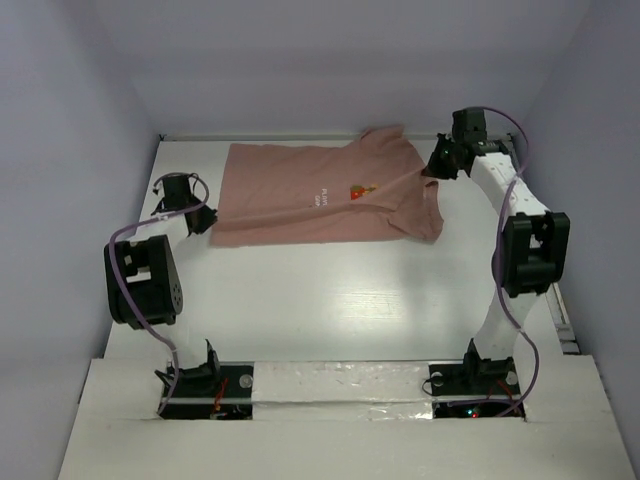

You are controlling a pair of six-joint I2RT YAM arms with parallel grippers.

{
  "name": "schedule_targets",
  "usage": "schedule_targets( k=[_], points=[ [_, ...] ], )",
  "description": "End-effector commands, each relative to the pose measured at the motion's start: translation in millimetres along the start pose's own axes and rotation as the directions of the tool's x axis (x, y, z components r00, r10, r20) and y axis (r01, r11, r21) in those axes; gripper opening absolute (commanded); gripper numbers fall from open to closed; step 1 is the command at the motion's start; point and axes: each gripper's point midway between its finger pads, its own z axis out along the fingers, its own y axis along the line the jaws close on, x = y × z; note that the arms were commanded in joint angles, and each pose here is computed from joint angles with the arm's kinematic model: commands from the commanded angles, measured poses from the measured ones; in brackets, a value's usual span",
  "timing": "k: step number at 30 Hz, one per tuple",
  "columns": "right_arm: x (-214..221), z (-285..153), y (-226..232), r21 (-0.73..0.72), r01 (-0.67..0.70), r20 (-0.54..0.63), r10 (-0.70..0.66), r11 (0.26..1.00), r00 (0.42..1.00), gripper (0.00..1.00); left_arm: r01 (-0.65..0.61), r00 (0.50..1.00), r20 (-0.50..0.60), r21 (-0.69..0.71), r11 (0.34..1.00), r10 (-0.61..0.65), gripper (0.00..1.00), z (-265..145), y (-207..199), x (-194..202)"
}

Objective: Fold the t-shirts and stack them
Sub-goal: Fold the tshirt

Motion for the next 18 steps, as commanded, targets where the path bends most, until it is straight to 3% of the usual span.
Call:
schedule_targets(
  k=[1, 4, 7, 8, 9, 11, 14, 15, 16, 18],
  points=[
    [-31, 16, 8, 0.004, 0.048, 0.066, -0.048, 0.999, 0.997, 0.00, -0.011, 0.998, 0.057, 0.029, 1.000, 0.009, 0.00, 13, -20, -25],
    [-35, 43, 8, 0.001, 0.050, 0.043, -0.050, 0.999, 0.998, 0.00, -0.007, 0.999, 0.053, 0.012, 1.000, 0.006, 0.00, 28, -20, -29],
    [-29, 71, 3, 0.014, 0.043, 0.004, -0.043, 0.999, 0.999, 0.11, -0.018, 1.000, 0.026, -0.001, 1.000, 0.018, 0.00, 43, -24, -26],
    [-33, 74, 4, 0.018, 0.039, 0.002, -0.039, 0.999, 0.999, 0.30, -0.025, 0.999, 0.020, -0.009, 1.000, 0.025, 0.03, 49, -24, -27],
    [-35, 72, 6, 0.016, 0.038, 0.007, -0.038, 0.999, 0.999, 0.30, -0.030, 0.999, 0.022, -0.009, 1.000, 0.030, 0.08, 51, -24, -29],
    [-36, 67, 7, 0.013, 0.037, 0.010, -0.037, 0.999, 0.999, 0.48, -0.028, 0.999, 0.020, -0.024, 0.999, 0.029, 0.20, 49, -24, -31],
    [-49, 34, 17, -0.020, 0.042, 0.088, -0.040, 0.999, 0.995, 0.54, -0.024, 0.995, 0.102, 0.001, 1.000, 0.024, 0.19, 33, -35, -51],
    [-31, 33, 10, -0.009, 0.027, 0.058, -0.027, 1.000, 0.998, 0.54, -0.022, 0.991, 0.131, 0.025, 0.999, 0.019, 0.11, 30, -45, -62],
    [-25, 27, 8, -0.014, 0.020, 0.059, -0.019, 1.000, 0.998, 0.54, -0.013, 0.988, 0.156, 0.006, 1.000, 0.012, 0.11, 29, -44, -69],
    [-26, -6, 17, -0.065, -0.008, 0.128, 0.016, 0.998, 0.992, 0.53, -0.007, 0.991, 0.134, -0.003, 1.000, 0.007, 0.25, 29, -46, -69]
  ],
)
